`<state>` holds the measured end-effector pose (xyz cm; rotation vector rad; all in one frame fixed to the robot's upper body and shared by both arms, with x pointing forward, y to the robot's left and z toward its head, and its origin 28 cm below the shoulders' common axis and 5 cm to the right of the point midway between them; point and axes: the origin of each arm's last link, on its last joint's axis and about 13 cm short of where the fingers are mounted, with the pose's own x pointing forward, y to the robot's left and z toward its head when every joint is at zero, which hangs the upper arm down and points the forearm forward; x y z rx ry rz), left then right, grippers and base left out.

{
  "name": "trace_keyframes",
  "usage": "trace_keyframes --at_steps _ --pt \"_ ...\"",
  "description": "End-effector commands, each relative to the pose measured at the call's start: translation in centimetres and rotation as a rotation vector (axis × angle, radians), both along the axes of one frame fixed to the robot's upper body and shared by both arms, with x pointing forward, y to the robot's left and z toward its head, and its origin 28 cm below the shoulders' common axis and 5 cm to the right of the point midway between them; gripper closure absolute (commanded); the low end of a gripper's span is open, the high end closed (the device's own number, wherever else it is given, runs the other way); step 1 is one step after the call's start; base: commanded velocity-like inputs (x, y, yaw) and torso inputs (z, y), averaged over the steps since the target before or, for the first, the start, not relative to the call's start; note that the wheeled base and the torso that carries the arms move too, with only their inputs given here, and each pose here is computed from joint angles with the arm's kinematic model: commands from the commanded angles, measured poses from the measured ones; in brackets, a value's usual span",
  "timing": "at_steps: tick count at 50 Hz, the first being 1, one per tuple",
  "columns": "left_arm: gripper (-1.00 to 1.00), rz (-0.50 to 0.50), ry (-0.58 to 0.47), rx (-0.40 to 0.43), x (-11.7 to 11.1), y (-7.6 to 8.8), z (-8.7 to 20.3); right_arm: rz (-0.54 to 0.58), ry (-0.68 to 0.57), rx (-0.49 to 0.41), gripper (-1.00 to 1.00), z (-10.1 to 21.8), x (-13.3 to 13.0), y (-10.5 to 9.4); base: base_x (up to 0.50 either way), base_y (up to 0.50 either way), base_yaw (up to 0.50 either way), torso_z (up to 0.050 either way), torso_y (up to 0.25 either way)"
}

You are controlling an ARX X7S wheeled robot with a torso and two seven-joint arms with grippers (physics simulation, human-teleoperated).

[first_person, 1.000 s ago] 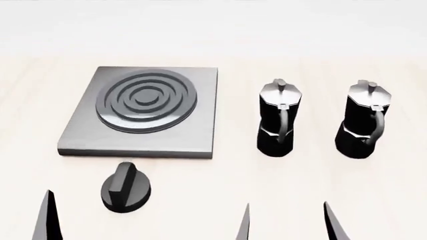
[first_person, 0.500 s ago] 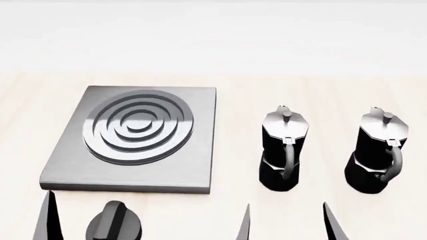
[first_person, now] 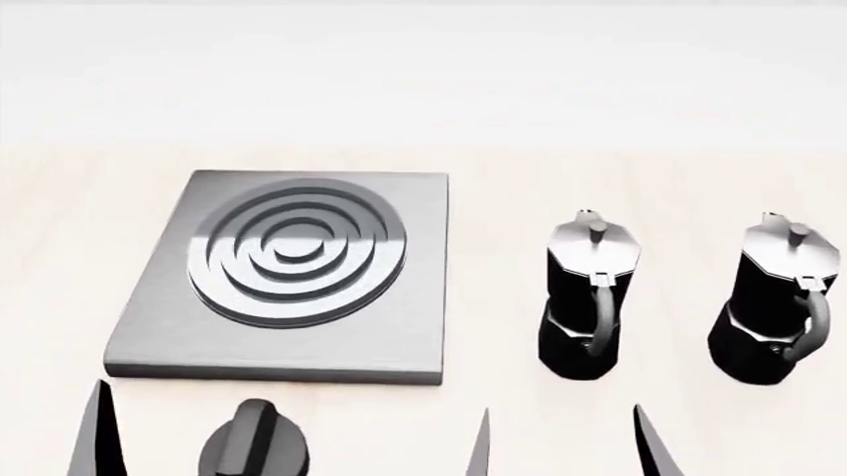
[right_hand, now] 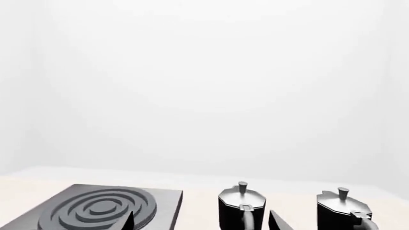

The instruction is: Put both moka pots on the stove.

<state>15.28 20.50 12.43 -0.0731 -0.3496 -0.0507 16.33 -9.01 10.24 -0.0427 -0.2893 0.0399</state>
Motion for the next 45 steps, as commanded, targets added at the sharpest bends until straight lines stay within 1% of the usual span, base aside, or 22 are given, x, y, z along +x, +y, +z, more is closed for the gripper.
trace_keyframes --at_steps 1,45 --pt "-1.00 -0.001 0.001 0.001 0.01 -0.01 -0.03 0.004 -0.001 0.002 -1.00 -0.05 0.00 0.01 0.00 0.11 0.00 0.000 0.000" --pt "-1.00 -0.006 0.005 0.005 0.14 -0.05 -0.28 0.004 0.001 0.000 -1.00 -0.11 0.03 0.02 0.00 0.11 0.00 0.000 0.000"
